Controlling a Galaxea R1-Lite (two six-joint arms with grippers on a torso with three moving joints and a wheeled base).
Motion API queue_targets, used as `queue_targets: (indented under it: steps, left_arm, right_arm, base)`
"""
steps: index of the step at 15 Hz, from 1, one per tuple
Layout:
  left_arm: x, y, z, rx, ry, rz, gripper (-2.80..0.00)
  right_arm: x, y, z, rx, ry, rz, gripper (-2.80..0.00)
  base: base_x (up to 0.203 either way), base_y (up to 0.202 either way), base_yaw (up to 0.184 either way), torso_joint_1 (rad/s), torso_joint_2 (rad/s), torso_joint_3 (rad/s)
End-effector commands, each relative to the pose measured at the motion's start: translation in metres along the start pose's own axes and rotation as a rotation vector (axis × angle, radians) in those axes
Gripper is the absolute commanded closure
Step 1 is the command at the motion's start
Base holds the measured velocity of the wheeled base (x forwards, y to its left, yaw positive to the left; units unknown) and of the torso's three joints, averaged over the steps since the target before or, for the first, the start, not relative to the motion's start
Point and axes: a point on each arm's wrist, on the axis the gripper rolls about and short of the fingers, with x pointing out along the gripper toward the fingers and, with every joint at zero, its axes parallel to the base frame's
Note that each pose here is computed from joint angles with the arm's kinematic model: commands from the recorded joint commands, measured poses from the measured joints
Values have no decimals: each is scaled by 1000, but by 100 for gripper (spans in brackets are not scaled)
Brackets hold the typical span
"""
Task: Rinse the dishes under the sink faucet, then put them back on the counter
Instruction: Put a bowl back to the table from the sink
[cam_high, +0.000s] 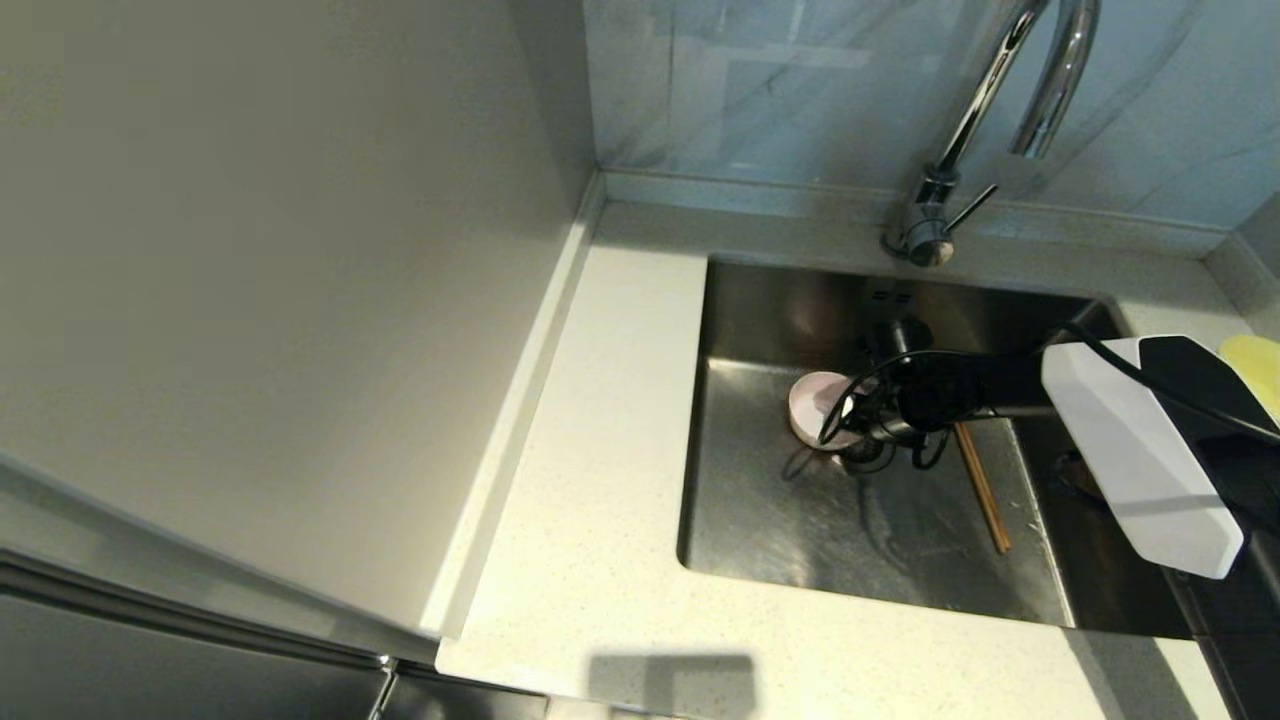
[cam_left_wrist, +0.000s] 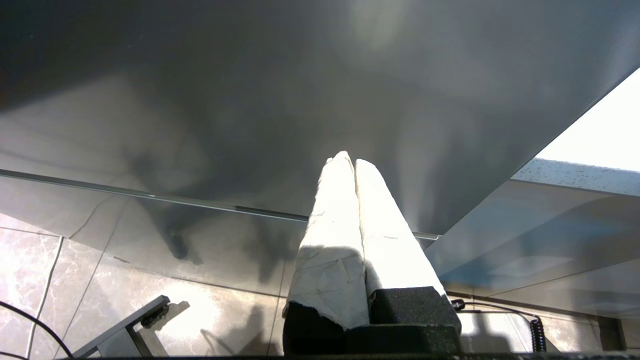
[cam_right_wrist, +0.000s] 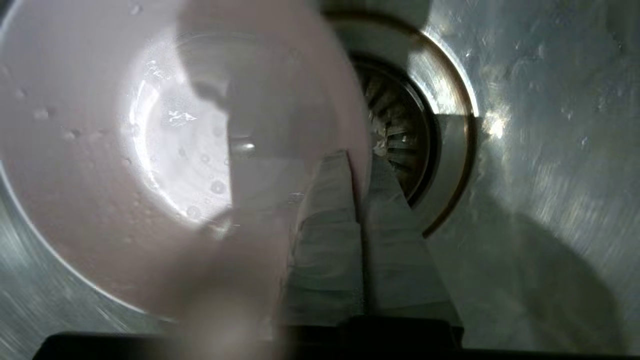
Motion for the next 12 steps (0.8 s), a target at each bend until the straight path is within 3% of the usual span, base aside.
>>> queue_targets:
  steps: [1, 6, 12]
  left_arm:
    - [0, 0, 0, 0, -4, 0, 0]
    - [0, 0, 0, 0, -4, 0, 0]
    - [0, 0, 0, 0, -4, 0, 0]
  right_arm:
    - [-1, -1, 0, 0, 4, -5, 0]
    - [-36, -16, 30, 21, -67, -21, 0]
    - [-103, -86, 58, -4, -102, -126, 0]
  base:
    - [0, 0, 0, 0, 0, 0]
    - [0, 0, 0, 0, 0, 0]
    - [0, 0, 0, 0, 0, 0]
